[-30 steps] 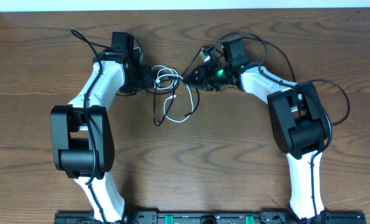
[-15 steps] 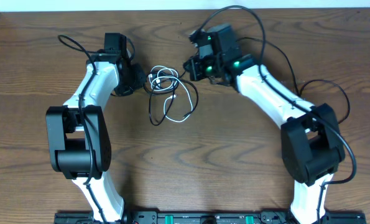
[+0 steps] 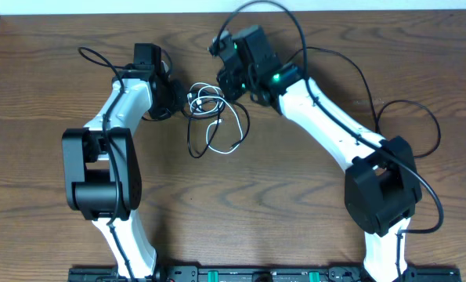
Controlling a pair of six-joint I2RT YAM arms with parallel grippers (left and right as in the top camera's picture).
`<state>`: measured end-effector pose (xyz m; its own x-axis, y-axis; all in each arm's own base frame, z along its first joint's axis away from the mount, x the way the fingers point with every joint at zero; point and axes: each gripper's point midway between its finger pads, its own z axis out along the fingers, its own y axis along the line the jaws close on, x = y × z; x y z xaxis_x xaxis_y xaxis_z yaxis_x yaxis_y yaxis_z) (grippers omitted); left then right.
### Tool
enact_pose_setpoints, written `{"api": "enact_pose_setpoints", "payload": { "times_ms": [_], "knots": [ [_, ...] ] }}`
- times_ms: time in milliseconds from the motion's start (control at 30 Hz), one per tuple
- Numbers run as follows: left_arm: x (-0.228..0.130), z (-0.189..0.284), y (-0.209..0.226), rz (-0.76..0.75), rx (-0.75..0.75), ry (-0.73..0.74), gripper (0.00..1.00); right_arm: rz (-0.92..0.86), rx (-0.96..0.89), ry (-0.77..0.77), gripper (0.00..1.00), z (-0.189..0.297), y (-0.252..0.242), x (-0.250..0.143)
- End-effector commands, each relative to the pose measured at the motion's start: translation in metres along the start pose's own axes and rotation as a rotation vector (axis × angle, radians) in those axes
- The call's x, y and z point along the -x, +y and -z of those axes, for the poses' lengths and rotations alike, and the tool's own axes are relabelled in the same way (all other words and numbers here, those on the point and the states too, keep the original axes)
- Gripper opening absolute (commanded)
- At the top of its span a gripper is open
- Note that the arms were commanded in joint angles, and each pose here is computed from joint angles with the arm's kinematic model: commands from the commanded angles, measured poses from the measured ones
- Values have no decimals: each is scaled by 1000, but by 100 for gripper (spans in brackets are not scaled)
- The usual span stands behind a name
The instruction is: Untangle cables
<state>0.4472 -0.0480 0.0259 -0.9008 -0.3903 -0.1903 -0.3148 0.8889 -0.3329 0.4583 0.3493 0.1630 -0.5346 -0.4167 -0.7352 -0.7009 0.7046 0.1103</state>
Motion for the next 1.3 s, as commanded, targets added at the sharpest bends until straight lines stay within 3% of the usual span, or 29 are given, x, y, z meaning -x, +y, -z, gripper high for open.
{"api": "enact_pose_setpoints", "payload": {
  "times_ms": [0, 333, 467, 867, 933, 1000, 1033, 1100, 1167, 1267],
  "knots": [
    [-13, -15, -2, -14, -39, 62, 8, 122, 6, 12, 1, -6, 1, 6],
    [-20, -31, -15, -87, -142, 105, 8, 249, 30, 79, 1, -42, -5, -24],
    [-23, -28, -26, -143, -215, 121, 8, 241, 40, 102, 13, -53, -8, -35],
    [-26, -27, -29, -196, -240, 129, 8, 236, 42, 200, 16, -84, -29, -81],
    [-26, -27, -29, -195, -241, 129, 8, 234, 44, 211, 20, -89, -30, -87],
    [-27, -27, -29, -195, -241, 129, 8, 232, 46, 217, 36, -90, -30, -89],
    [-27, -27, -29, -195, -241, 129, 8, 232, 46, 217, 37, -90, -30, -89],
    [-26, -27, -29, -195, -241, 129, 8, 232, 48, 216, 32, -90, -29, -89],
    [-26, -27, -30, -195, -241, 129, 8, 250, 52, 211, 20, -91, -29, -89],
    [-26, -27, -30, -195, -241, 129, 8, 309, 62, 209, 17, -92, -28, -90]
  ]
}}
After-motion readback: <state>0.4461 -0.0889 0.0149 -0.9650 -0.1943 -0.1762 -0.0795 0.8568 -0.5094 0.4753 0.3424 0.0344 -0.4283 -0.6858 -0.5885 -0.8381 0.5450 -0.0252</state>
